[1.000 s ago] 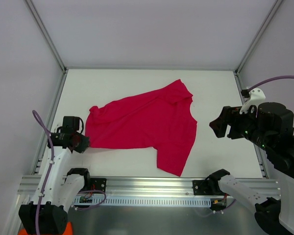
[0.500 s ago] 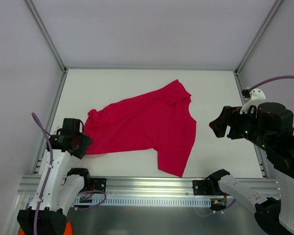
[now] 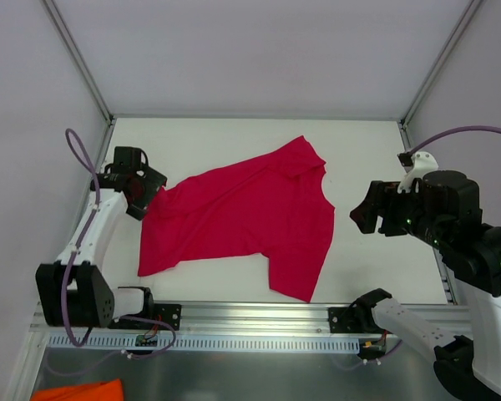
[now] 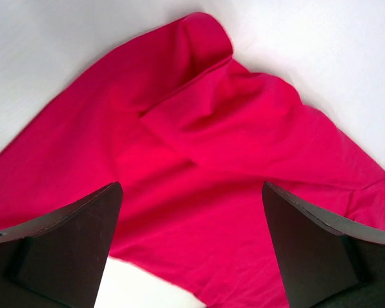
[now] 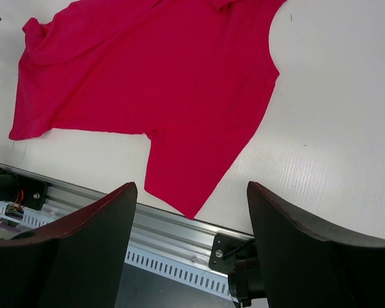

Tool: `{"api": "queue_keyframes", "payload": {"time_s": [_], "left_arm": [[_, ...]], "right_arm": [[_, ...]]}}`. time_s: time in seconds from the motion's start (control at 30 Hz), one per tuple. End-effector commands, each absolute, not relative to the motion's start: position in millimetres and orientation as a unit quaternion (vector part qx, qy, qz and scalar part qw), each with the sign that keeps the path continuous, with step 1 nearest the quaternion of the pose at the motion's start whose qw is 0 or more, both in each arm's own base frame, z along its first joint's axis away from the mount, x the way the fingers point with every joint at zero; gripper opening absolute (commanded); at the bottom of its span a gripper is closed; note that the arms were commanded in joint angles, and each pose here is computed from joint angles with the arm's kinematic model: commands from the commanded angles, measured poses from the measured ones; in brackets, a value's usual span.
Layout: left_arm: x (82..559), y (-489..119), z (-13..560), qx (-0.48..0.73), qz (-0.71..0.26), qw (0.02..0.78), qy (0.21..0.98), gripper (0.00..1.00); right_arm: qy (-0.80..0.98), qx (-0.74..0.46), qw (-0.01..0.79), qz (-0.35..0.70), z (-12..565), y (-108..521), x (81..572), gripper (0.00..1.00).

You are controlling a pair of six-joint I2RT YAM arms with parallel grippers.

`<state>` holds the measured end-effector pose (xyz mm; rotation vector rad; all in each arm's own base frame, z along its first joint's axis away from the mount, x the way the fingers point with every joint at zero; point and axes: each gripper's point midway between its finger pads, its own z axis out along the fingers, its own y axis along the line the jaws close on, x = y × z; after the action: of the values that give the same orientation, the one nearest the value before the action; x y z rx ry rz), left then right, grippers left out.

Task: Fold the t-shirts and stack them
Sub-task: Flatten out the tshirt

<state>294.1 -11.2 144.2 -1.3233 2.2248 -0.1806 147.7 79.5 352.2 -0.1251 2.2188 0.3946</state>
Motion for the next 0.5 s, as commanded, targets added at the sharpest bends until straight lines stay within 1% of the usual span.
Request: {"api": "queue_keyframes", "payload": {"time_s": [0.0,0.07,0.3,0.47], "left_arm": [[336.1,-26.0,142.6,-0.461,-0.108,0.280,0.835,0.92],[346.1,-35.5,136.6,-0.454,-0.131,0.270,0.839,0.86],[333.8,-36.0,109.8,-0.455,-0.118,0.246,0.847,0.84],[323.2,-35.5,86.2,-0.460,-0.099,0.217,0.855,0.83]], "right_arm": [[0.884,-0.047,0.432,0.172,354.4,87.4,155.8,0.74],[0.888,-0.045,0.429,0.160,349.3,86.1,160.9,0.74],[0.887,-0.040,0.435,0.149,350.2,80.6,161.1,0.73],[0.894,-0.042,0.421,0.149,342.4,84.1,163.1,0.73]]}}
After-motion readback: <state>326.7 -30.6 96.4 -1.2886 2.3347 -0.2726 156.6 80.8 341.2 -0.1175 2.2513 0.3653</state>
